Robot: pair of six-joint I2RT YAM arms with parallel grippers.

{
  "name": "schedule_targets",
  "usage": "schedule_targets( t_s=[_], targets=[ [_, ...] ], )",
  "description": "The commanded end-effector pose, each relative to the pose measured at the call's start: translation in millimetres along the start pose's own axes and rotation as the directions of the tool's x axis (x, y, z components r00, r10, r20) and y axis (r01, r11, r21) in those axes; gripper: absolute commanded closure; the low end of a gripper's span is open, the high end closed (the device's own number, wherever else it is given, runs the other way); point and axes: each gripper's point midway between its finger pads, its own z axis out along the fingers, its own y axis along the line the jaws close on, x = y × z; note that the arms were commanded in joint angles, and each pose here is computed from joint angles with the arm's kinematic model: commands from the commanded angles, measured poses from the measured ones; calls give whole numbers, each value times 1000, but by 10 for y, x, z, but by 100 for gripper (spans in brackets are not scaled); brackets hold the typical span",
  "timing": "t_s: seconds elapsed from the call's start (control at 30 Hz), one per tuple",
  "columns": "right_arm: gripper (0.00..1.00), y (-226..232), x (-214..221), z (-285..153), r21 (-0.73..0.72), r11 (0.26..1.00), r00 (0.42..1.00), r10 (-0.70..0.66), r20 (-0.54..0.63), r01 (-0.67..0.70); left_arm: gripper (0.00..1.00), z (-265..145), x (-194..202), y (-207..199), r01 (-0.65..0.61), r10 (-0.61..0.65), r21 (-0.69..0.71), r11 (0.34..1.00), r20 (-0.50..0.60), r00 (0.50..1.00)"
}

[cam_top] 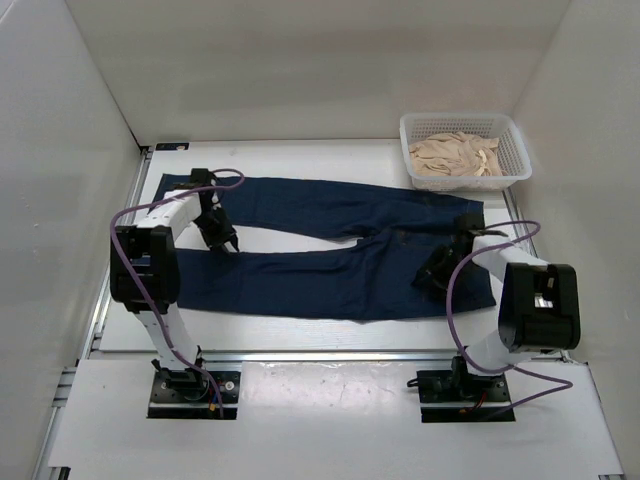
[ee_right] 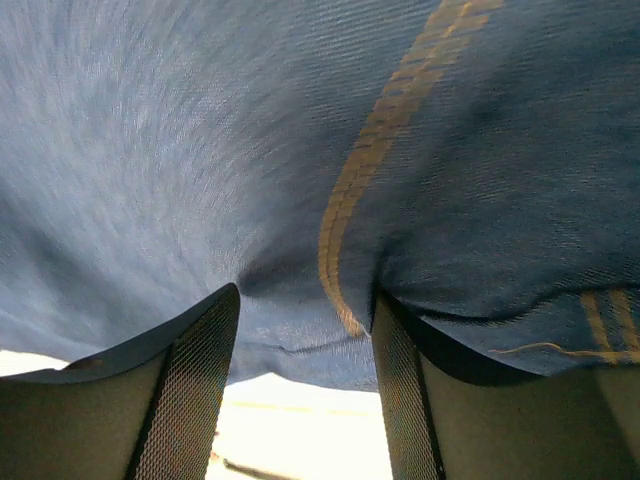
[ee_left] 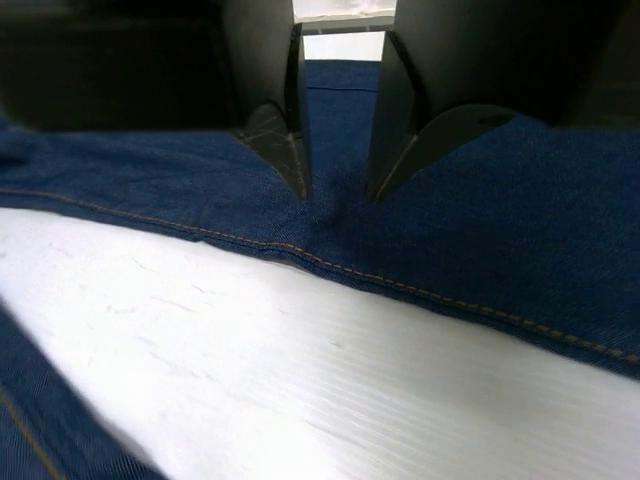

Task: Fold and stack the trousers
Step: Flatten the trousers out

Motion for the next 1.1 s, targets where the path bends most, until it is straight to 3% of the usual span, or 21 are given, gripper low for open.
schedule_targets(
  t_s=[0.0, 0.17, 0.23, 0.37, 0.47, 0.57, 0.6, 0.63, 0.7, 0.8, 0.9, 0.93, 0.97, 1.0, 1.03, 1.07],
  targets=[
    [40, -143, 678, 128, 115, 993, 988, 19, -155, -1, 59, -404, -342, -23, 2, -11, 72, 997, 126, 992],
    [42, -105, 1114, -45, 264, 948, 980, -145, -133, 176, 57, -662, -510, 50, 11, -21, 57, 998, 173, 985],
    [42, -223, 1067, -285, 353, 920, 985, -172, -28, 171, 57, -710, -514, 146, 38, -46, 50, 998, 171, 984],
    [42, 59, 663, -891, 261, 954, 943, -217, 253, 149, 57, -727, -429, 290, 47, -53, 39, 998, 167, 985],
    [45, 290, 281, -1064, 188, 969, 904, -221, 367, 161, 57, -701, -367, 317, 50, -55, 34, 998, 154, 987],
    [72, 461, -232, -1062, 151, 981, 896, -176, 409, 123, 59, -664, -176, 126, -3, -4, 65, 998, 110, 994],
    [87, 463, -484, -1152, 153, 984, 886, -152, 438, 93, 59, -684, -127, 30, -34, 26, 73, 997, 113, 993],
    [94, 438, -612, -1138, 170, 983, 890, -141, 434, 73, 59, -722, -107, -23, -41, 31, 81, 996, 122, 992],
    [96, 453, -1003, -1063, 168, 983, 901, -132, 413, 66, 59, -762, -75, -90, -63, 51, 90, 994, 132, 990],
    [81, 308, -1346, -856, 204, 978, 936, -106, 336, 38, 59, -796, -68, -60, -71, 60, 76, 995, 140, 988],
    [69, 97, -1659, -817, 298, 954, 926, -89, 366, -26, 57, -847, -68, -19, -77, 68, 53, 996, 149, 987],
    [54, 16, -1690, -776, 327, 944, 931, -82, 357, -42, 57, -849, -60, -33, -78, 69, 61, 995, 145, 987],
    [46, -105, -1755, -784, 350, 933, 926, -56, 372, -84, 57, -882, -63, -39, -80, 69, 65, 995, 155, 986],
    [44, -153, -1751, -796, 356, 930, 929, -46, 367, -95, 57, -859, -39, -24, -79, 69, 62, 995, 146, 987],
    [34, -244, -1757, -763, 373, 921, 932, -34, 361, -111, 57, -859, -39, -24, -79, 69, 62, 995, 146, 987],
    [33, -349, -1776, -772, 376, 916, 932, -8, 362, -138, 57, -865, -17, -14, -79, 69, 62, 995, 146, 987]
  ],
)
